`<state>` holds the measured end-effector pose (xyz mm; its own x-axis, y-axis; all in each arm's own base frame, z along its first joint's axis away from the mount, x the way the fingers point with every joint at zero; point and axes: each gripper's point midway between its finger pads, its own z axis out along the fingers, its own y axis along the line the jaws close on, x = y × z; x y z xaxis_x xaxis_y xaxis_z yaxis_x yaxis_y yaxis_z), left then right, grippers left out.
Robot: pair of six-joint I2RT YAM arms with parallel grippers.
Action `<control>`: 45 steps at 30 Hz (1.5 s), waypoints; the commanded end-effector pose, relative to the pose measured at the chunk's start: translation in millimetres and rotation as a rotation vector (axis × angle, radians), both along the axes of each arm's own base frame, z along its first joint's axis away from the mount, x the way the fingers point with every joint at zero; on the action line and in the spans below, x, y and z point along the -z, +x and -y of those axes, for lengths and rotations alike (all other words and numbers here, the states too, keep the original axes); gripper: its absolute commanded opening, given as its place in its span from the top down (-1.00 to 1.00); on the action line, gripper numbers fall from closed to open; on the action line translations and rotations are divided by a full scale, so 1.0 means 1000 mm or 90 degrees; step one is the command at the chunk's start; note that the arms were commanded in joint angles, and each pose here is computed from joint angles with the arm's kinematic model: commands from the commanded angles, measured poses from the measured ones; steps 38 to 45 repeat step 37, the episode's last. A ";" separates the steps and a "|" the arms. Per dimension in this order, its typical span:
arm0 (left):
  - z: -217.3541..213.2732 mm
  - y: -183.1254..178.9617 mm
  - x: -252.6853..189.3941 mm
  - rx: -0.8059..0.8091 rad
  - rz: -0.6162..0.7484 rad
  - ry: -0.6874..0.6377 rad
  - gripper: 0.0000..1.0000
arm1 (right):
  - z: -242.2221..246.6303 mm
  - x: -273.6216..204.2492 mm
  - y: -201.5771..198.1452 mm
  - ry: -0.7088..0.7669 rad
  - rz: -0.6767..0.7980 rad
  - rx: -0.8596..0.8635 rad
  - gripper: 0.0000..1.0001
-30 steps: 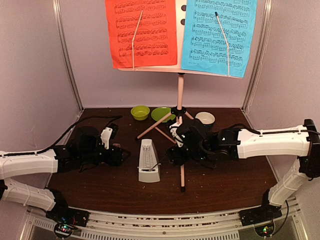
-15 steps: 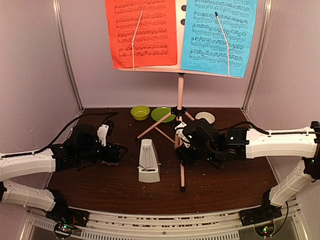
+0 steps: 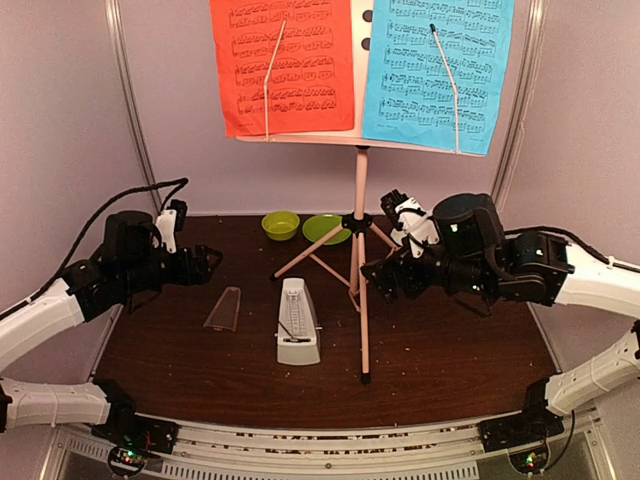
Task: Set up the instrument practice props
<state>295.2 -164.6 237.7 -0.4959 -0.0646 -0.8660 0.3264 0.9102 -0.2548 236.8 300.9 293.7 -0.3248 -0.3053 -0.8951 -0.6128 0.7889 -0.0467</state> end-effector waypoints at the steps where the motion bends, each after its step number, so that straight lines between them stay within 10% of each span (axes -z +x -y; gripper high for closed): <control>1: 0.009 0.002 -0.033 0.044 0.011 0.028 -0.76 | 0.012 -0.025 0.001 0.071 -0.010 0.008 -1.00; 11: 0.004 -0.004 -0.054 0.026 -0.013 0.012 -0.96 | 0.065 -0.025 0.001 0.184 -0.028 0.071 -1.00; 29: -0.041 -0.028 0.064 -0.123 -0.212 0.076 -0.95 | 0.134 0.089 -0.022 0.228 -0.097 0.182 -1.00; 45: -0.040 -0.020 0.063 -0.137 -0.186 0.056 -0.96 | 0.139 0.092 -0.021 0.239 -0.096 0.199 -1.00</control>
